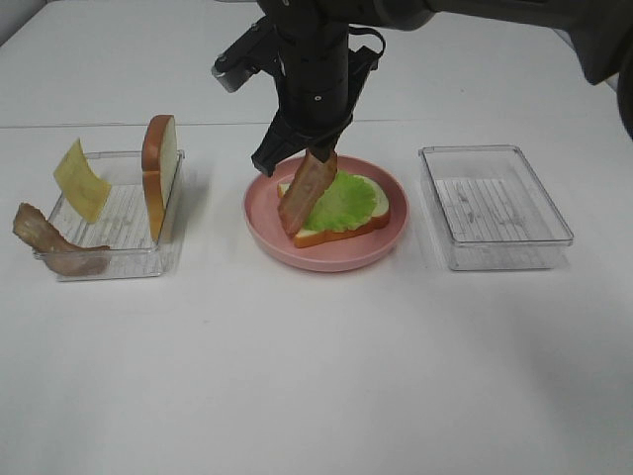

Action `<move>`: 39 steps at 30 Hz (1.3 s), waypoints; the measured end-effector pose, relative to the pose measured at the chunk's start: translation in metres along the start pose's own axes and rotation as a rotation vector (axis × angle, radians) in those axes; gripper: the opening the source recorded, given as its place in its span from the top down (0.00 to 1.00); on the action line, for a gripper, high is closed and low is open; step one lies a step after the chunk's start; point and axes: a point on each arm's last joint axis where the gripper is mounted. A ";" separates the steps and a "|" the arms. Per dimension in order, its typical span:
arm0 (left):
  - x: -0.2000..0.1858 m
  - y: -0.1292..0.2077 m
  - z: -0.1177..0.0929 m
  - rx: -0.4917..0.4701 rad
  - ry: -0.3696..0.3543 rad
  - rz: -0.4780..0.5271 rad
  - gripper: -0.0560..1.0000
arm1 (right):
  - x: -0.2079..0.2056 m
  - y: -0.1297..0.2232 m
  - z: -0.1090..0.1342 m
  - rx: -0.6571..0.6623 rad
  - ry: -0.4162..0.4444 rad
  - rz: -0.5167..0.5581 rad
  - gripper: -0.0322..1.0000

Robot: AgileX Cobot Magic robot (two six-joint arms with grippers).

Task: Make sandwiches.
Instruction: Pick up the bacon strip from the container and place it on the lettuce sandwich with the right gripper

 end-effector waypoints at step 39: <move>0.000 0.000 0.000 0.000 0.000 0.000 0.07 | 0.019 0.004 -0.031 0.103 -0.006 -0.013 0.03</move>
Point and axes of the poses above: a point on each arm's last joint axis where the gripper is mounted, x pointing out along that axis toward the gripper, z along the wrist's bending axis when the last joint is at zero, y = z × x, and after that the axes turned 1 degree about -x, right-handed
